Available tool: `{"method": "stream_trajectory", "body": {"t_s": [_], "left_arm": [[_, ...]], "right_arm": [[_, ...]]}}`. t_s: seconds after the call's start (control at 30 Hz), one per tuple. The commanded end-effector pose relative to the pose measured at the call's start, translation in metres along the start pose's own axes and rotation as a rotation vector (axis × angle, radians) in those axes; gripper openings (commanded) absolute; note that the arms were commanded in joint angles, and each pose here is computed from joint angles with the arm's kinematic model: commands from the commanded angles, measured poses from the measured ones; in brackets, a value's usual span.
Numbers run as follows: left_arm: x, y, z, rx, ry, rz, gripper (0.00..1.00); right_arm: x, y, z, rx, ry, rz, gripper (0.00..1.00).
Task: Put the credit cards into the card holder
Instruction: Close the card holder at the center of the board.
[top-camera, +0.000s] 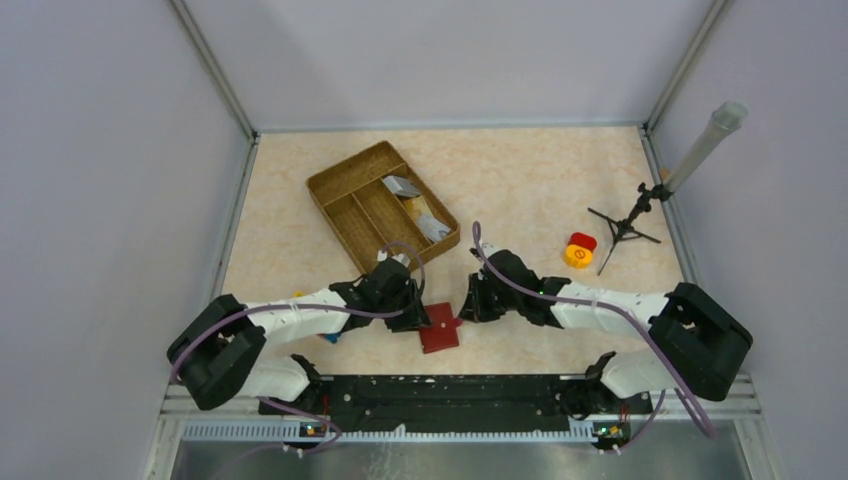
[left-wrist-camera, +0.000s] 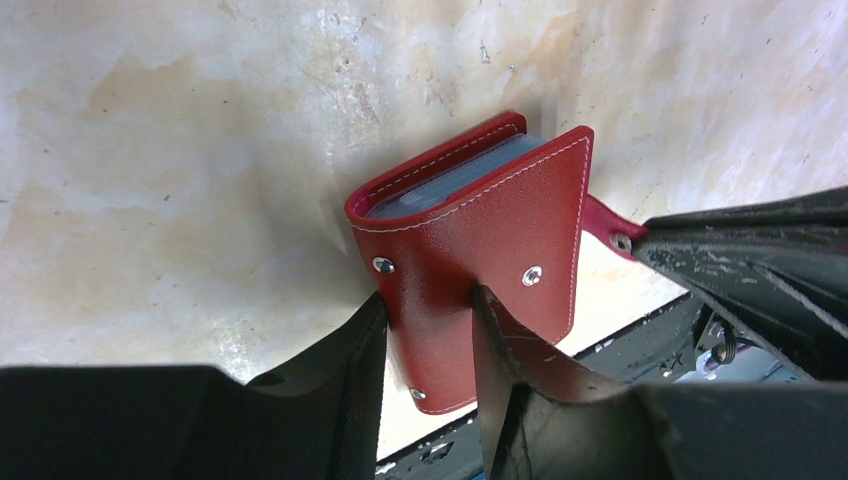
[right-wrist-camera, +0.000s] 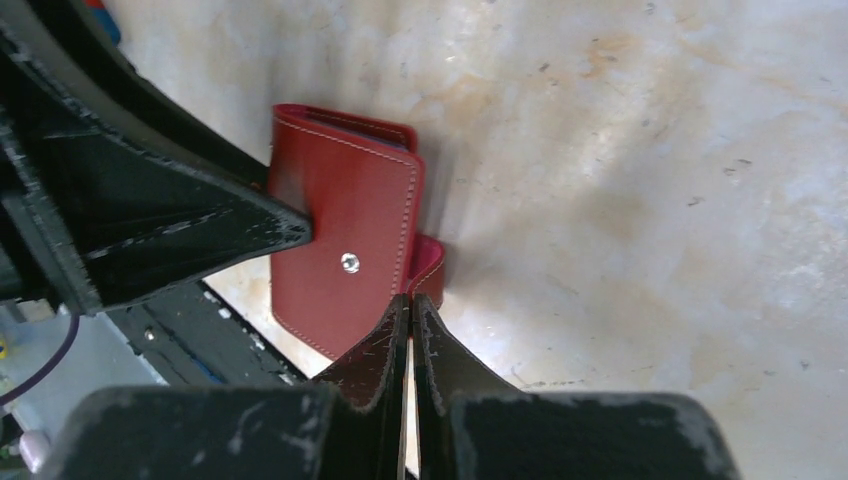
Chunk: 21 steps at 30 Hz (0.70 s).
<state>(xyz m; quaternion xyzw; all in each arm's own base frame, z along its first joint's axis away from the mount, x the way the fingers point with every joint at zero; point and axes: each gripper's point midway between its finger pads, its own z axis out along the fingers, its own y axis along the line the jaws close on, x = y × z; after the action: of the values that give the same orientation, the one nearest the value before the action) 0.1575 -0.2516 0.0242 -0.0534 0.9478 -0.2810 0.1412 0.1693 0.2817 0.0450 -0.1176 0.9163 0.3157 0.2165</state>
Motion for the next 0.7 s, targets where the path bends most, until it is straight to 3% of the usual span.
{"method": "stream_trajectory", "body": {"t_s": [0.0, 0.67], "left_arm": [[0.029, 0.063, 0.004, -0.247, 0.075, 0.019, 0.35], [0.027, 0.054, 0.004, -0.236, 0.063, 0.043, 0.31]], "right_arm": [[-0.015, 0.034, -0.006, -0.108, -0.061, -0.033, 0.0], [-0.012, 0.061, 0.017, -0.164, -0.063, -0.061, 0.0]]}}
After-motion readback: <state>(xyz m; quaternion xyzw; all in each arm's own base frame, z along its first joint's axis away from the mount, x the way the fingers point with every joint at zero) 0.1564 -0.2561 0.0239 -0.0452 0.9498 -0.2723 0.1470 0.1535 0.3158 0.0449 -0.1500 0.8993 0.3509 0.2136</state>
